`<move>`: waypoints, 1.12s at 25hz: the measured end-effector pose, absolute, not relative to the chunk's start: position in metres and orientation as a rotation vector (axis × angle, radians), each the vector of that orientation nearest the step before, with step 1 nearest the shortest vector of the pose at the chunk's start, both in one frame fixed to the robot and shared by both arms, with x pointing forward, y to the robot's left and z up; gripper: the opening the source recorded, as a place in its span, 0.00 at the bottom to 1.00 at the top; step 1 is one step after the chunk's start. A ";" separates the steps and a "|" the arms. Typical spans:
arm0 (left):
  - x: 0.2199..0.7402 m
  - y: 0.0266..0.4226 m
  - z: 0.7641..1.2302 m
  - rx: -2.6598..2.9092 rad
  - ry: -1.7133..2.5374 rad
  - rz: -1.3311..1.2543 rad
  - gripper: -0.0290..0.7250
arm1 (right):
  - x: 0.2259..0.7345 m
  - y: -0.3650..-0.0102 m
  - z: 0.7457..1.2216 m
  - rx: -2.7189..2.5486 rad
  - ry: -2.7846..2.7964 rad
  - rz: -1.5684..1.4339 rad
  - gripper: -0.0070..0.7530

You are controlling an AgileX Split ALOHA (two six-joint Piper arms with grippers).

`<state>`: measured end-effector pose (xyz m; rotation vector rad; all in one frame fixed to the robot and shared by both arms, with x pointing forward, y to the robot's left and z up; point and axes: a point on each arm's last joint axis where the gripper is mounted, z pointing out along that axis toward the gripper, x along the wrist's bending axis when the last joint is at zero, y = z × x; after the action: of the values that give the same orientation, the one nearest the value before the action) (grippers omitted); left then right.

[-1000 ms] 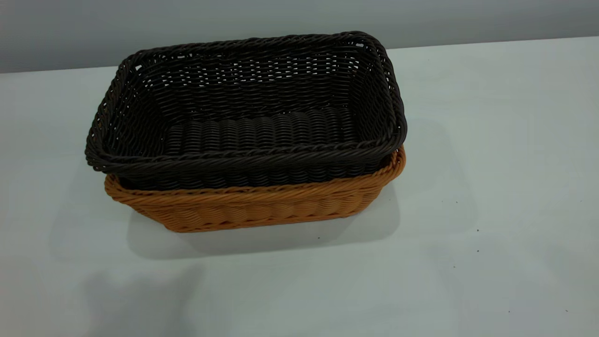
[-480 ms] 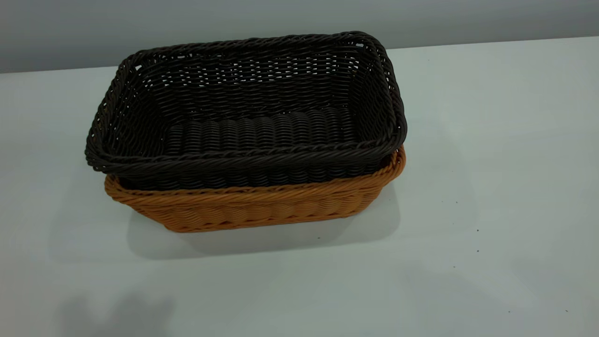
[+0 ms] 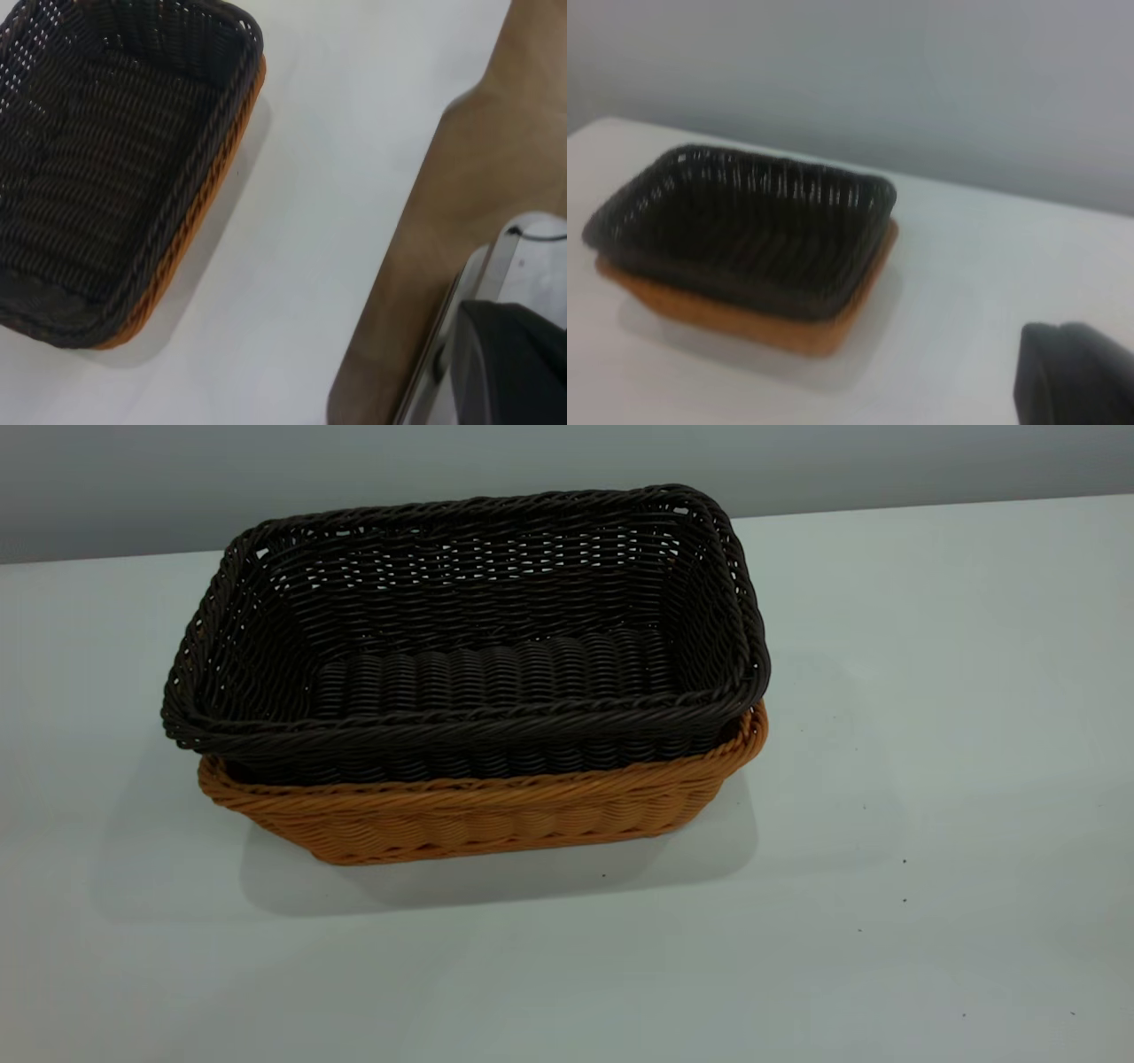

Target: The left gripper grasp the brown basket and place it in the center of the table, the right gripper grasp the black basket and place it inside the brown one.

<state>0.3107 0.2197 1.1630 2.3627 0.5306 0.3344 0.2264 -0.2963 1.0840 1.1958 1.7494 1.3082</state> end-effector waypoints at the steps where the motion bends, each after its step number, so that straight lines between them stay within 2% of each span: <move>1: 0.308 0.222 1.164 2.346 0.546 0.333 0.04 | 0.225 -0.296 1.082 1.206 1.768 1.300 0.01; 7: 0.298 0.225 1.160 2.309 0.569 0.288 0.04 | 0.229 -0.291 1.065 1.253 1.835 1.298 0.01; 24: 0.261 0.257 1.053 2.326 0.707 0.224 0.04 | 0.232 -0.291 1.049 1.305 1.911 1.218 0.01; 28: 0.251 0.265 1.040 2.266 0.721 0.251 0.04 | 0.232 -0.291 1.049 1.306 1.913 1.216 0.01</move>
<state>0.2513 0.2653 1.0396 2.2664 0.7214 0.2506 0.2322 -0.2908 1.0487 1.3057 1.9128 1.2164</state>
